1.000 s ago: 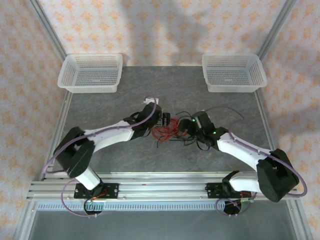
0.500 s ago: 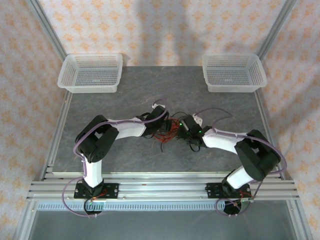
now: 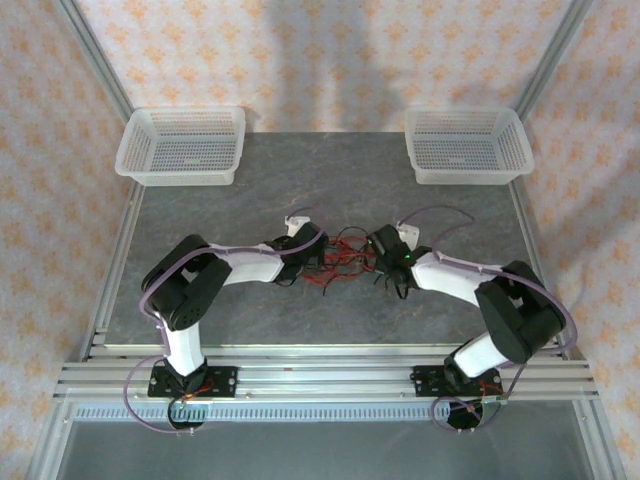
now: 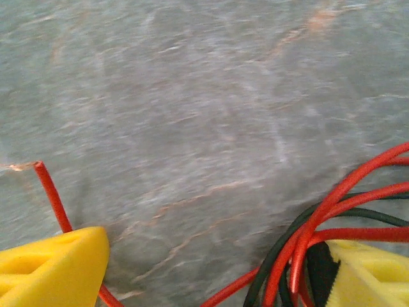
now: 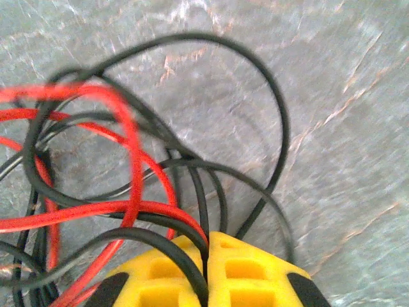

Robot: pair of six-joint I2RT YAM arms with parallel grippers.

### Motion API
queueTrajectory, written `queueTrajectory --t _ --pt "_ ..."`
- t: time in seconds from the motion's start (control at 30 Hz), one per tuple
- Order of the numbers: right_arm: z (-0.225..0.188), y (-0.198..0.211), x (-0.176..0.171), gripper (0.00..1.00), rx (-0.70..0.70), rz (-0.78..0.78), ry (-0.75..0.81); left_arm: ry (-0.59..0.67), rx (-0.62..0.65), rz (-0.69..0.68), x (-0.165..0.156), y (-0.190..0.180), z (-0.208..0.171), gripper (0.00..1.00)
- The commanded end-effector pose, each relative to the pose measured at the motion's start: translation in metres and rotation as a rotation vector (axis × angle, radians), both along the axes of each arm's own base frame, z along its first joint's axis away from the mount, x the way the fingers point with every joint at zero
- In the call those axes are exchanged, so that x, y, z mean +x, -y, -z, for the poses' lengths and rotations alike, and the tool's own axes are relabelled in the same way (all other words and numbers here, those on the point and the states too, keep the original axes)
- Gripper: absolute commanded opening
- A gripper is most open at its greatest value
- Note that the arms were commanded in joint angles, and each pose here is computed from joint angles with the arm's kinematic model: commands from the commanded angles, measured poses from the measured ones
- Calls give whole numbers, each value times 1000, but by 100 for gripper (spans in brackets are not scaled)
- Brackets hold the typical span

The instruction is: Untangle the cables

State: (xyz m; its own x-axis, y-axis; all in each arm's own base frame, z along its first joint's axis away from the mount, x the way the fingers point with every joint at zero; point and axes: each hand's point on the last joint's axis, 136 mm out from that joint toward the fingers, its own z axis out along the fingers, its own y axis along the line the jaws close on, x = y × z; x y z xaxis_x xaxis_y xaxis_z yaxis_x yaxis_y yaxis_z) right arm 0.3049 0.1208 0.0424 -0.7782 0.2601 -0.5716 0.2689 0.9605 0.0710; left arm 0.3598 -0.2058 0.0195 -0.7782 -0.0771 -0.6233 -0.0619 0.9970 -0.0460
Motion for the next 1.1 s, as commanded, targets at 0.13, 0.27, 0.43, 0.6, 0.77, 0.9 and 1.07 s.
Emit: queueTrajectory --t 0.13,0.27,0.43,0.6,0.77,0.9,1.07 --pt "-26 25 4 0 -179 -56 21 -111 188 -198 -33 -85 11 82" --pt "-26 31 4 0 -226 -65 9 -92 170 -233 -34 -95 0 82" --pt "-24 41 3 0 -287 -57 -15 -68 108 -252 -35 -99 -14 85" --pt "-29 33 6 8 -246 -70 -17 -40 -11 -204 -31 -81 -38 85" --pt "-50 13 8 27 -121 -96 6 -7 -129 -136 -27 -60 -69 86" --pt "-75 -8 7 37 32 -129 44 26 -159 -115 -25 -56 -95 86" --pt "-103 -44 3 51 229 -209 85 33 -151 -109 -25 -57 -104 87"
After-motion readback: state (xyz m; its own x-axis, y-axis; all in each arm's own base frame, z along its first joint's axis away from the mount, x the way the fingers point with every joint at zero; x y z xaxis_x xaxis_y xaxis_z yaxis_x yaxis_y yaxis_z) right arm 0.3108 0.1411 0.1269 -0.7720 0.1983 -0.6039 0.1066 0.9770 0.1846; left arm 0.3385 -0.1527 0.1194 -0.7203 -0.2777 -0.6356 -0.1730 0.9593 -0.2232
